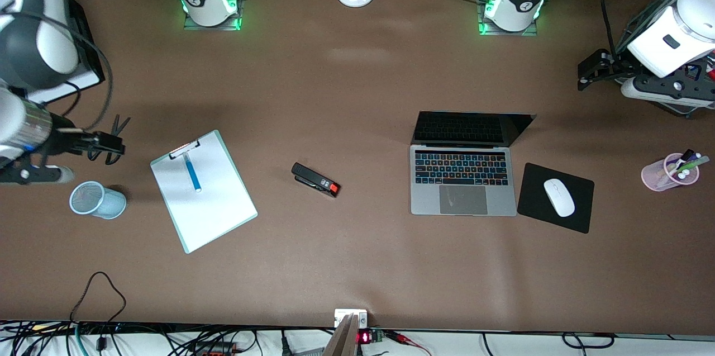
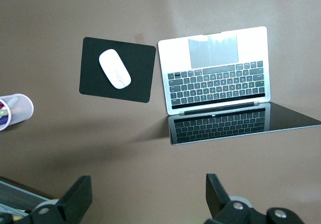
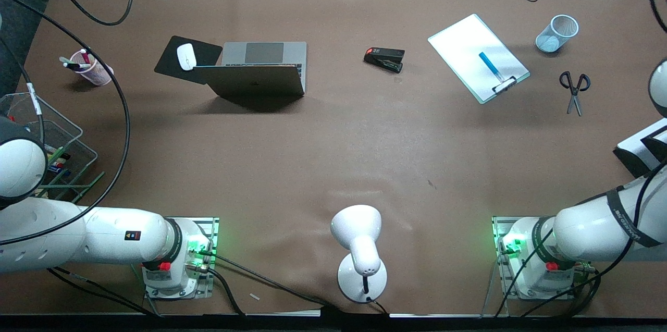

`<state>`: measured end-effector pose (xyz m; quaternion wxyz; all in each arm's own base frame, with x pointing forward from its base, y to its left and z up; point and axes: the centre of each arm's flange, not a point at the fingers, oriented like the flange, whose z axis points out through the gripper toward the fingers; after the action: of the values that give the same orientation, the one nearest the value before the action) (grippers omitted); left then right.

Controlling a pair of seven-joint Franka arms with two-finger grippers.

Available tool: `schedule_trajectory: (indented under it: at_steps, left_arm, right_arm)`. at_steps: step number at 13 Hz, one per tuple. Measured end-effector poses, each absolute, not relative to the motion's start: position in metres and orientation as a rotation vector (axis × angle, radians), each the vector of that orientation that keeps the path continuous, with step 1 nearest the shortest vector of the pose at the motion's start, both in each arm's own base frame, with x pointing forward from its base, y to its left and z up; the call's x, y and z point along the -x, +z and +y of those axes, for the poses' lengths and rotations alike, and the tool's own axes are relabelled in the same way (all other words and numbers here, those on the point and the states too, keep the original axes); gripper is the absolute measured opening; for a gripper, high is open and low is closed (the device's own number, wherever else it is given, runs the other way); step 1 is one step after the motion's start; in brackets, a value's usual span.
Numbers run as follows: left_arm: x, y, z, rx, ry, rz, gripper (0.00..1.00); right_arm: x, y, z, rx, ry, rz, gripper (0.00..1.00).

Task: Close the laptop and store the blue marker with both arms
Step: 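Move the right gripper toward the blue marker on the clipboard, then lower the right gripper over the blue marker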

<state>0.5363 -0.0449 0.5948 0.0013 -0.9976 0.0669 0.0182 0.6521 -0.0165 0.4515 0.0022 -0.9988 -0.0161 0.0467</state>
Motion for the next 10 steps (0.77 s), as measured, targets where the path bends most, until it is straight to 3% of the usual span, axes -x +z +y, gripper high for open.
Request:
schedule_trajectory:
  at_steps: [10]
  left_arm:
    - [-0.536, 0.595, -0.045, 3.131, 0.058, 0.210, 1.00]
  right_arm:
    - [-0.688, 0.335, 0.030, 3.126, 0.120, -0.320, 1.00]
